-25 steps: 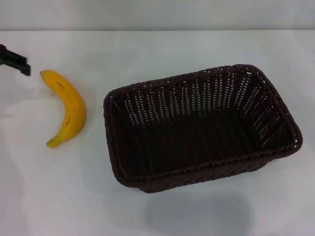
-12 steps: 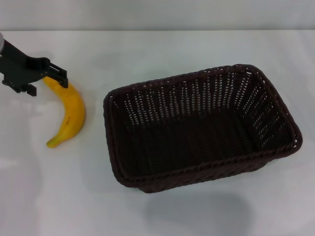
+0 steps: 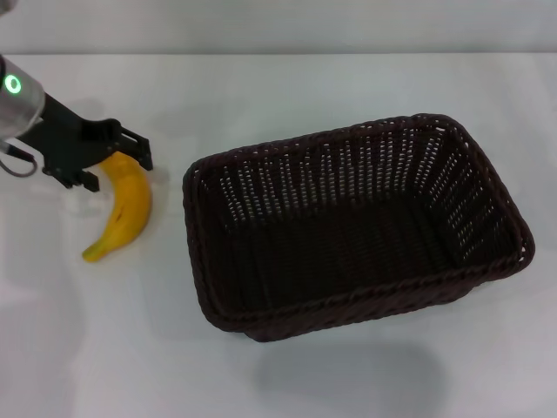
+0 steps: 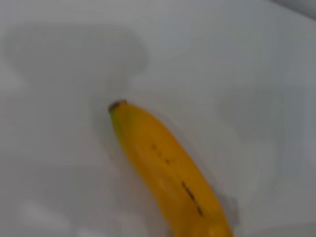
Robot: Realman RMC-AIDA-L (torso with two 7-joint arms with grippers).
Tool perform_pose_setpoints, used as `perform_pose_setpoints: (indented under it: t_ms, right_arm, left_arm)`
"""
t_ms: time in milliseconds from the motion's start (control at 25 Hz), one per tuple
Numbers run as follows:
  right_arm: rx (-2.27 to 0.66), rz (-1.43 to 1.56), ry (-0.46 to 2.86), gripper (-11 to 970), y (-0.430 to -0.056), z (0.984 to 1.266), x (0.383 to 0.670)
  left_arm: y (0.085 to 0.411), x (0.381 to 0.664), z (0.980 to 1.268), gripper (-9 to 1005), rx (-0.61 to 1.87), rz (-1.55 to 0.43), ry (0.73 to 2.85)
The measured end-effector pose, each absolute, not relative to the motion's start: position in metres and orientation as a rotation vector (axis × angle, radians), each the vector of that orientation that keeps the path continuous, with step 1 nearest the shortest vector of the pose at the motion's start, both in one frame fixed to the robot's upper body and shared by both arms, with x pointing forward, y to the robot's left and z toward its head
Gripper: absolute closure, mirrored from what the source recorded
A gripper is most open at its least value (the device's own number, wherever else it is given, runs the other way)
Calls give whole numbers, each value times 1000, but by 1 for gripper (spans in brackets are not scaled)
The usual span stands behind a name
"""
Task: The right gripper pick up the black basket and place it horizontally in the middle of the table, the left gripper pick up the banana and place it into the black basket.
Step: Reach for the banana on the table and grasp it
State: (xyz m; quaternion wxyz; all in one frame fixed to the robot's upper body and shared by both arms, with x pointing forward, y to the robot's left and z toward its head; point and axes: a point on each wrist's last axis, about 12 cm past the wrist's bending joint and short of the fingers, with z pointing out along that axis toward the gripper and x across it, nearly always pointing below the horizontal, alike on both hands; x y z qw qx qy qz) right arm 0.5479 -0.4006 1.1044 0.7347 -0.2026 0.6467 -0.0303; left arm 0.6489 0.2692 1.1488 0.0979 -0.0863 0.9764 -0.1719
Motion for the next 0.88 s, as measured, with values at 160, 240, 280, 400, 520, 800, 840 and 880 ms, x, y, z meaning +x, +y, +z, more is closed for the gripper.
perform_pose_setpoints:
  t_ms: [160,240,280,400,520,800,840,880]
  right_arm:
    - [-440,-68,1420,576,-401,1104,548]
    - [-441,-68,1419,575,-401,1104,548]
    - [-441,-67,1418,575,-400,1104,548]
    - [-447,-70,1412,575,-400,1105,549]
    - [-459,-83,1407,575,-399,1106,550]
    - [-467,-98,1406,574,-400,1106,550]
    - [-467,-99,1405,574,-400,1106,550]
    - [-467,-101,1405,573,-400,1106,550]
  left_arm:
    - [266,646,1138,122,-292,-527,2909]
    - [265,644,1135,122,-304,-529,2918]
    - [264,644,1133,122,-312,-527,2921]
    - [263,644,1132,122,-312,-520,2925]
    - [260,644,1129,122,-296,-498,2939]
    - [256,646,1128,122,-247,-445,2956]
    - [256,646,1128,122,-245,-444,2955]
    - [256,647,1129,162,-243,-446,2954]
